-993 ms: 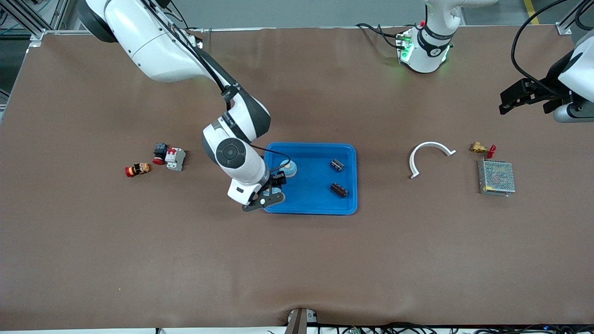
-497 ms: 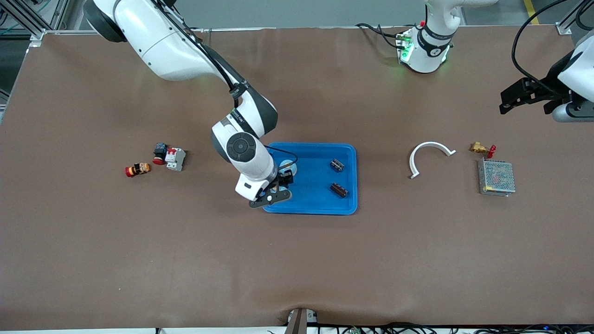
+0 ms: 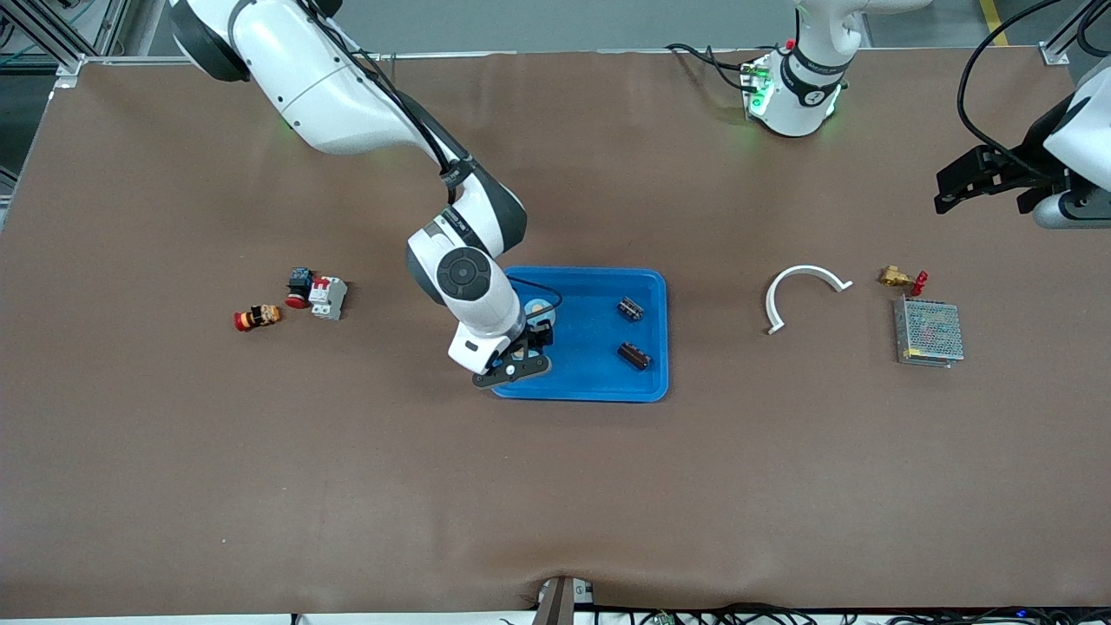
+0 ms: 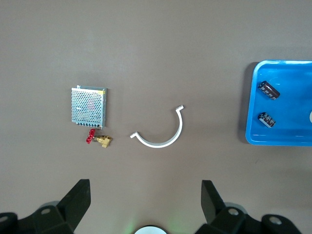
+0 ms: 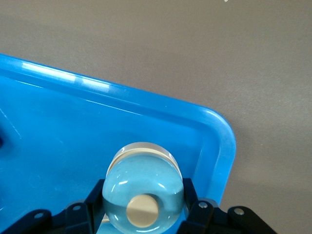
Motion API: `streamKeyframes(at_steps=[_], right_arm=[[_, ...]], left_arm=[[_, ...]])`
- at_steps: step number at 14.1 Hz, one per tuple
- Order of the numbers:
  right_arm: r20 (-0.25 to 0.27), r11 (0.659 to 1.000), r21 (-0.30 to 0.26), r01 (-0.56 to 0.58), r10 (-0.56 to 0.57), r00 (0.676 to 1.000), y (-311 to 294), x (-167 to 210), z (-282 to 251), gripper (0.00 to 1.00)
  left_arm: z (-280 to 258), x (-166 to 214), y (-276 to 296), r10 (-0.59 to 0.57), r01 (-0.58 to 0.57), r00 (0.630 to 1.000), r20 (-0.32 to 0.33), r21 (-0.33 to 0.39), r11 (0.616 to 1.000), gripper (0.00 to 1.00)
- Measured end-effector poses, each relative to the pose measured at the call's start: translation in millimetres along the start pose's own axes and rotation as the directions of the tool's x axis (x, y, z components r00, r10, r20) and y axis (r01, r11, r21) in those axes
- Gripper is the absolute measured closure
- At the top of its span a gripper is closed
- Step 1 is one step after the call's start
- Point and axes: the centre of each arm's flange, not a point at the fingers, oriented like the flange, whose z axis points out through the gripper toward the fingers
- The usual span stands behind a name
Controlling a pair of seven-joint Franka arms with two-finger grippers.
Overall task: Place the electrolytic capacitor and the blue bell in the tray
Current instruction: 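Carry the light-blue bell over the tray with the right gripper, then lower the bell beside the first bell and open the right gripper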
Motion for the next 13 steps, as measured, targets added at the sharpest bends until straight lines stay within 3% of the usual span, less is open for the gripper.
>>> streamKeyframes(at_steps=[13], right_arm=[[-0.003,1.0,-0.023,0.009,-0.009,1.0,-12,-10,25,0.34]], left_arm=[[0,1,-3,-0.006,0.006,1.0,-0.005,-0.001,1.0,0.0]])
